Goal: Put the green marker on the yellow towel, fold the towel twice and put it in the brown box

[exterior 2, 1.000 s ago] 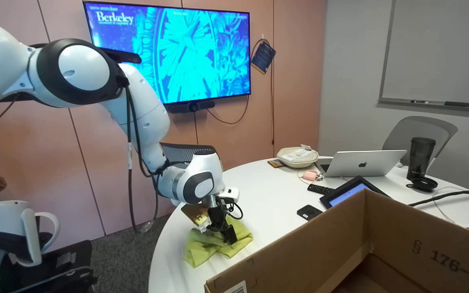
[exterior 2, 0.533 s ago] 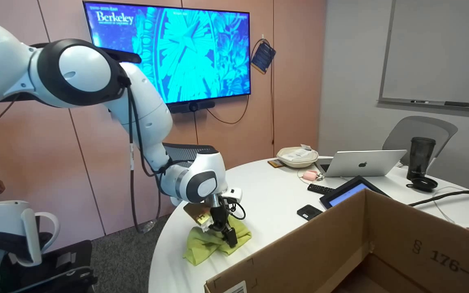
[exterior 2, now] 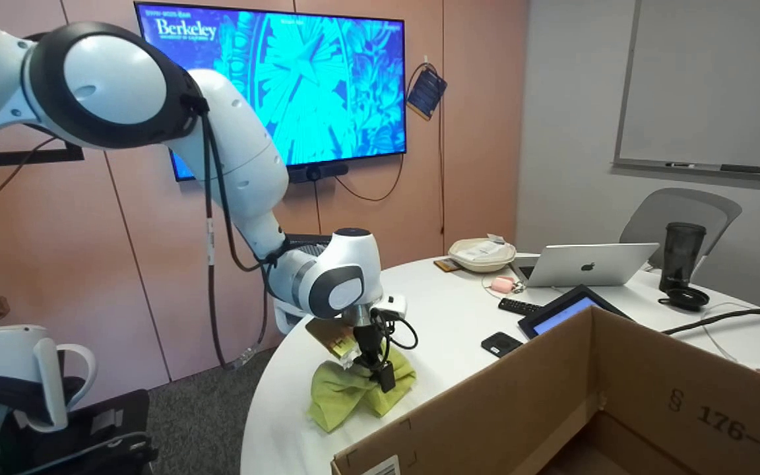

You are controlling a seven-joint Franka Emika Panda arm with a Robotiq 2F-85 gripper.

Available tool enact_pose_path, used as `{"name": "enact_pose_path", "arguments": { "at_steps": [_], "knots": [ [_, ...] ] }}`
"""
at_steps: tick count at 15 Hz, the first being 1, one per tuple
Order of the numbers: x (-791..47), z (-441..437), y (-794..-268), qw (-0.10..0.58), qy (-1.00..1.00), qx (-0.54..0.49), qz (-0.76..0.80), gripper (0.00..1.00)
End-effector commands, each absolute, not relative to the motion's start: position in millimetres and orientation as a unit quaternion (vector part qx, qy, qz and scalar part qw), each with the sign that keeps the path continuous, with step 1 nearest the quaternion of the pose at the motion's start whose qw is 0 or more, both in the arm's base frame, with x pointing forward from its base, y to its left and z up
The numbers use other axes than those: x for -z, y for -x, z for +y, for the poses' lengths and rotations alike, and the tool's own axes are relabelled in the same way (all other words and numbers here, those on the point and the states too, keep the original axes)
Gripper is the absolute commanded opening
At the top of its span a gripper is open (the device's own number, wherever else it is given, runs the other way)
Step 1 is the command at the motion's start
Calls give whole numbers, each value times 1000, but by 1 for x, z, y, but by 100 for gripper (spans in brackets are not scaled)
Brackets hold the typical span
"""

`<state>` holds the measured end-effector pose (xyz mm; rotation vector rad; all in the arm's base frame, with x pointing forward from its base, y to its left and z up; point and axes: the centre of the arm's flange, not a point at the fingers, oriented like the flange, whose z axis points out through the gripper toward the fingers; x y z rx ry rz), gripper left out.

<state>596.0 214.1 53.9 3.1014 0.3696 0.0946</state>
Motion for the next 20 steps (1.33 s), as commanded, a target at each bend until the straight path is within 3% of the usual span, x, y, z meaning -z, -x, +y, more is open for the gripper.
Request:
{"name": "enact_pose_path", "arguments": {
  "at_steps": [1,12,18,19,20],
  "knots": [
    [-123,178,-590,-7,-991,-26,132,7],
    [-311,88,-621,-32,-993,-83,73,5],
    [-447,68,-575,-66,-991,-116,-9,5],
    [-428,29,-609,-71,-990,-121,-25,5],
    [-441,15,-605,-73,-988,-128,-44,5]
  ]
}}
